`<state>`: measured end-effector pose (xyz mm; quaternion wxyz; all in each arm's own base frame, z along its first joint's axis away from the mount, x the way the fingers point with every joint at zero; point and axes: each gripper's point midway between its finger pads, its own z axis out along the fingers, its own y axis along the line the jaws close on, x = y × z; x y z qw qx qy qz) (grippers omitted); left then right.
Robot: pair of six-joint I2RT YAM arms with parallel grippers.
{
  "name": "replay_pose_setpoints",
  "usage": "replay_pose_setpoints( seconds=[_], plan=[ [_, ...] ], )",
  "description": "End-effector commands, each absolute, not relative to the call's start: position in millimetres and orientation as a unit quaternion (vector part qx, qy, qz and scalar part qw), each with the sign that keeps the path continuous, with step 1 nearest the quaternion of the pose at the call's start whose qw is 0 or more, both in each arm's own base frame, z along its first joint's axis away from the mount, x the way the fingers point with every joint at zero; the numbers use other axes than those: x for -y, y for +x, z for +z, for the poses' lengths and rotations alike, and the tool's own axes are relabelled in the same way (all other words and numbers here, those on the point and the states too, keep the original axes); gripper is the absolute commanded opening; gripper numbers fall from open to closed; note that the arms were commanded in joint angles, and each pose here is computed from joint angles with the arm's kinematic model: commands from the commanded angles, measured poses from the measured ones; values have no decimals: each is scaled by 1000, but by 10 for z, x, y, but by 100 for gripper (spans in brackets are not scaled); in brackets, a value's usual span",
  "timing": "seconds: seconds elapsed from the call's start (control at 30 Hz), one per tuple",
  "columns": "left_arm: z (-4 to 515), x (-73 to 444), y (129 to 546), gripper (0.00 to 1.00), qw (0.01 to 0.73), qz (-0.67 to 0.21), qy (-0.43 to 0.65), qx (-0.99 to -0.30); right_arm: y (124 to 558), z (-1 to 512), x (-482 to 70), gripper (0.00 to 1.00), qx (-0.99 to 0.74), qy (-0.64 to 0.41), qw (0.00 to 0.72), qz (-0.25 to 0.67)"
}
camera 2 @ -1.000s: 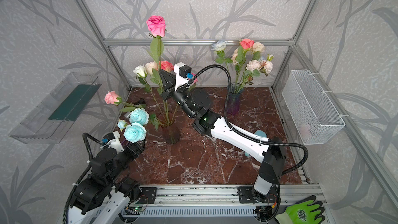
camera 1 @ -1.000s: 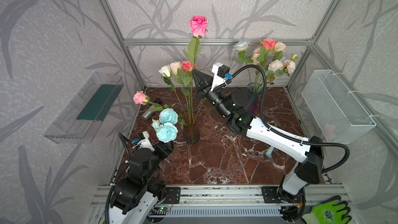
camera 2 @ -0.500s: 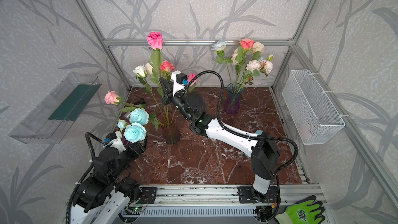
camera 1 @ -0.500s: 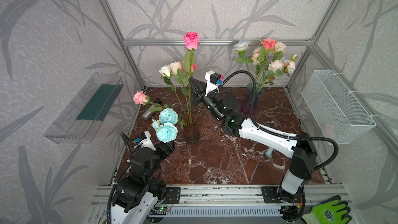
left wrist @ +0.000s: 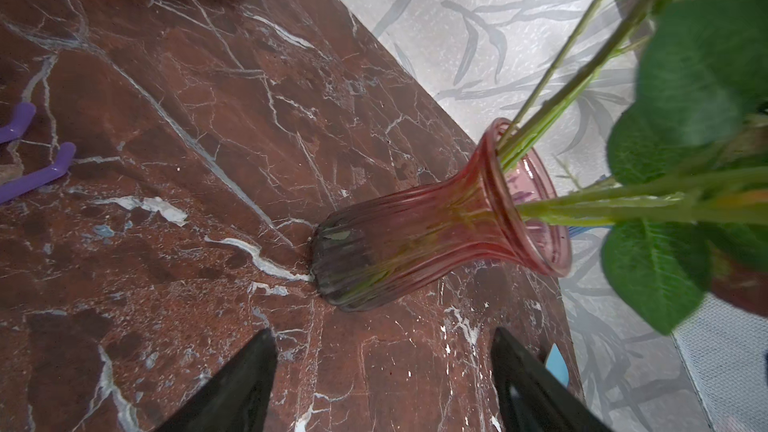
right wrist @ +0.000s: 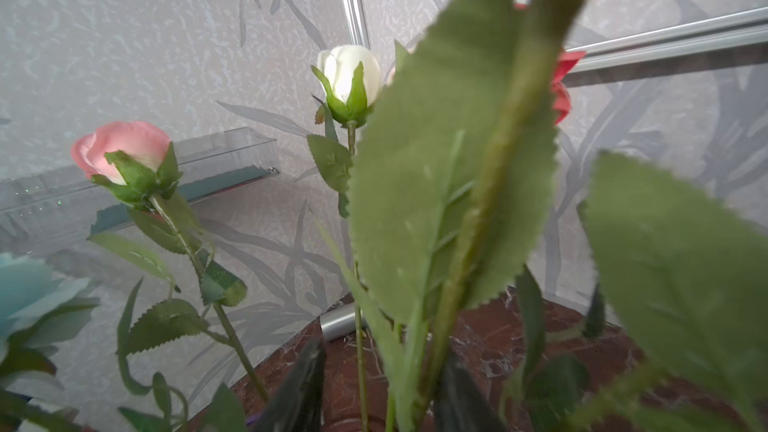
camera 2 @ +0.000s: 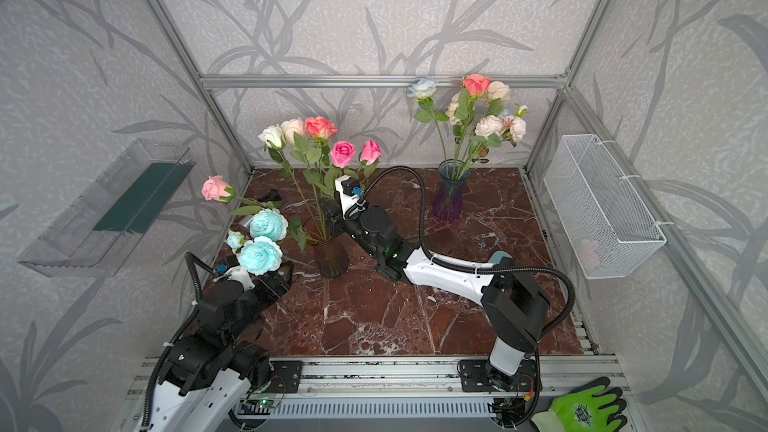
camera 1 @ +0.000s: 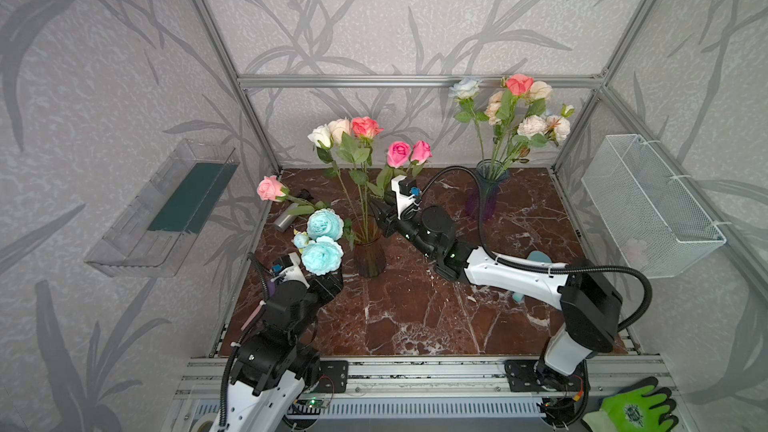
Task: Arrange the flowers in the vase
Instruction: 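Carry the pink rose over the red vase and lower its stem in, then open the right gripper and withdraw it while the left gripper sets the red vase upright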
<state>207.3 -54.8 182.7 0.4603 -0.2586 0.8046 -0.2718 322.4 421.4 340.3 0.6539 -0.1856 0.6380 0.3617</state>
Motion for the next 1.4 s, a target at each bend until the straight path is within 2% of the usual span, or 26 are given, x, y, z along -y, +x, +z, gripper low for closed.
replay_pose_setpoints(
  seconds=[0.0,0.13,0.3,0.37,0.5,0.6,0.9,1.1,1.37],
  plan=[
    [1713,536,2182,81,458,-271,-285,-797,3101,3667,-3987,48,-626,-167,675,352],
    [1565,560,2321,78,455,-268,-298,-795,2995,3668,-3863,50,-643,-172,663,343],
    [1332,601,2478,66,439,-252,-300,-809,2764,3518,-3556,53,-661,-161,645,347],
    [1269,574,2525,52,439,-244,-302,-811,2699,3393,-3372,53,-675,-150,638,340],
    [1210,458,2614,15,447,-242,-310,-804,2546,3112,-2925,52,-706,-116,620,323],
    [1062,338,2666,0,428,-252,-339,-799,2426,2862,-2554,52,-725,-91,612,302],
    [845,464,3000,0,388,-271,-328,-818,2232,2403,-1825,53,-770,-63,595,220],
    [652,644,3196,0,343,-293,-308,-837,2239,2324,-1489,53,-778,-27,591,212],
    [637,843,3326,0,333,-320,-291,-838,2311,2344,-1320,53,-783,-10,592,193]
  ],
)
